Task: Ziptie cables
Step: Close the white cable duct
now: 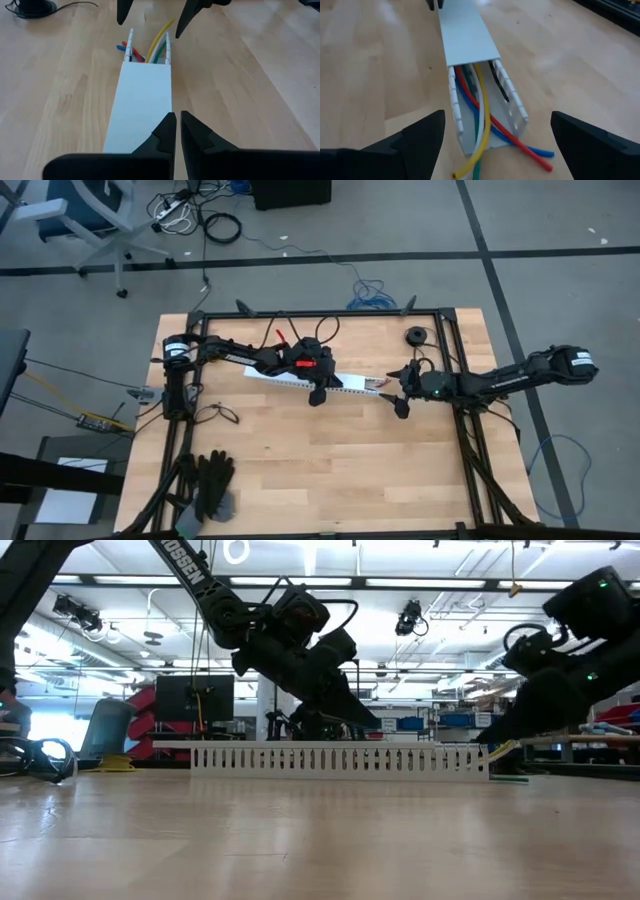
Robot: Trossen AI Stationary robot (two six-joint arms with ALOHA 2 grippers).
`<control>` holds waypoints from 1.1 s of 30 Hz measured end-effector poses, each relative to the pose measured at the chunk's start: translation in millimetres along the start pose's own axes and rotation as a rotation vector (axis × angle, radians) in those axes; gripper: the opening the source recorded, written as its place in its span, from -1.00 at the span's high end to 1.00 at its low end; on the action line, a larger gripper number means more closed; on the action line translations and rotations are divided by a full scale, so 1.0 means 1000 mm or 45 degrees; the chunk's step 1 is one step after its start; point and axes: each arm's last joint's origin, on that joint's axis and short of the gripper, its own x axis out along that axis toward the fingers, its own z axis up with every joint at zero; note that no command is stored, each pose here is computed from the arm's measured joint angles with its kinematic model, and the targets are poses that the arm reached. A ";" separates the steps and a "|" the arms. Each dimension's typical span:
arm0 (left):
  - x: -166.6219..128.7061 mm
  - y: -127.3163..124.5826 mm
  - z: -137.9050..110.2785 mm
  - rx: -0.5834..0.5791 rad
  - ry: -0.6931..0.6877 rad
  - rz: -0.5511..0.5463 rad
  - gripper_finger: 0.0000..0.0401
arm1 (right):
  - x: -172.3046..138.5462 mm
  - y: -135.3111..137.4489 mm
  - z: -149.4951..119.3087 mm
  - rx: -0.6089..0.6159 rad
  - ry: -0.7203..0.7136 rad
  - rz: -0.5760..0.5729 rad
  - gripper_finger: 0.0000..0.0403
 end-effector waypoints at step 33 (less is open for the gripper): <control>0.025 0.002 -0.017 -0.047 -0.029 -0.035 1.00 | 0.054 0.016 0.012 -0.123 0.136 0.046 0.04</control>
